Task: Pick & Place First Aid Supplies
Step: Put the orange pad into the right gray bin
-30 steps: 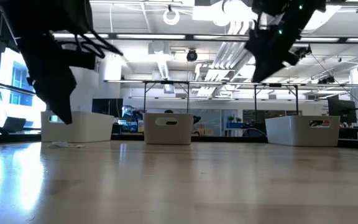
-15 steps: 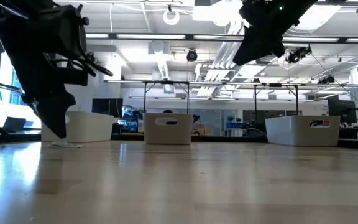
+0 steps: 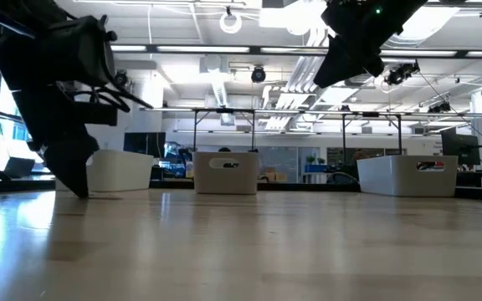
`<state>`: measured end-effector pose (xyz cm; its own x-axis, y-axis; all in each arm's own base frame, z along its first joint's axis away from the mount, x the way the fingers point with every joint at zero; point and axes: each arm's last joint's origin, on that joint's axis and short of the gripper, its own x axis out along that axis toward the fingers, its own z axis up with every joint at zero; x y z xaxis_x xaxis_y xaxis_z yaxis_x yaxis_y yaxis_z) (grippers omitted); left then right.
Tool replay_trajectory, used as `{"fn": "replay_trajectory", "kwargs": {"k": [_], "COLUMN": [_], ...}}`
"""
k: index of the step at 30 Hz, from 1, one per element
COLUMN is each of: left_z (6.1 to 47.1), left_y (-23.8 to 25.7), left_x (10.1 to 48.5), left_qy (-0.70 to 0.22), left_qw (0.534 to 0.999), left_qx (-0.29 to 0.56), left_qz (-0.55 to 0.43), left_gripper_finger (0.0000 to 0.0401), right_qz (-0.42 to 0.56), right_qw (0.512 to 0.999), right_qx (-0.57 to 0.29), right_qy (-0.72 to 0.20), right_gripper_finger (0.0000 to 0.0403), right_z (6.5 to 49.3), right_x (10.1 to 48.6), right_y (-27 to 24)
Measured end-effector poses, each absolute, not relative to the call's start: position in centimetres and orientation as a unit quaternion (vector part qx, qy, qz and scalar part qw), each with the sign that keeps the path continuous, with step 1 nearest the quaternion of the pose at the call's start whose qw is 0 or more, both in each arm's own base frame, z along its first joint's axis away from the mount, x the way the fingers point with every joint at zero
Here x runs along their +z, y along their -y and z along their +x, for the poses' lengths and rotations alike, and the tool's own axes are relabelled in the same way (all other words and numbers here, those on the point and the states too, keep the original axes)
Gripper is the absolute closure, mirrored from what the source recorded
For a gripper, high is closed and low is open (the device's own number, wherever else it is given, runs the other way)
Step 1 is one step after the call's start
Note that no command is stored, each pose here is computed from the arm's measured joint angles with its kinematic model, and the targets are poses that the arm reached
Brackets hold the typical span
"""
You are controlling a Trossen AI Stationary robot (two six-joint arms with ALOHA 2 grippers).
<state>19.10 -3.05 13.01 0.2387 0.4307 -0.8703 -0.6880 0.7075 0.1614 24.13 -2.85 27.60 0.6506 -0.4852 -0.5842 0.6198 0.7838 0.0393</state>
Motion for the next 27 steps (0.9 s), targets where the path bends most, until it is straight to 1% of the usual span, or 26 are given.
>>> {"fn": "replay_trajectory", "kwargs": {"k": [4,9,13,16,19,22,27], "left_z": [20.2,21.9,23.2,23.9,24.4,24.9,25.6], "left_y": [3.6,4.1,4.4,4.5,4.5,4.6,4.7], "left_x": [13.2,12.7,11.3,10.4,10.2,10.5,10.9], "left_qy": [-0.478,-0.457,-0.443,-0.428,-0.412,-0.394,-0.383], "left_qw": [0.808,0.84,0.848,0.853,0.861,0.874,0.886], "left_qx": [0.315,0.255,0.255,0.266,0.27,0.259,0.241], "left_qz": [-0.138,-0.146,-0.139,-0.134,-0.129,-0.118,-0.102], "left_gripper_finger": [0.0209,0.0209,0.0209,0.0209,0.0209,0.0209,0.0209], "right_qz": [0.119,0.127,0.113,0.065,-0.012,-0.046,-0.057], "right_qw": [0.901,0.907,0.916,0.93,0.937,0.939,0.942], "right_qx": [-0.304,-0.275,-0.239,-0.171,-0.078,-0.005,0.047], "right_qy": [-0.284,-0.292,-0.301,-0.32,-0.342,-0.34,-0.328], "right_gripper_finger": [0.0306,0.0306,0.0306,0.0306,0.0306,0.0305,0.0289], "right_z": [24.1,24.4,25.2,26.4,28.4,30.8,34.6], "right_x": [27.6,27.5,27.0,26.2,24.3,21.6,16.0], "right_y": [2.8,2.6,1.9,0.6,-1.6,-3.9,-5.7]}}
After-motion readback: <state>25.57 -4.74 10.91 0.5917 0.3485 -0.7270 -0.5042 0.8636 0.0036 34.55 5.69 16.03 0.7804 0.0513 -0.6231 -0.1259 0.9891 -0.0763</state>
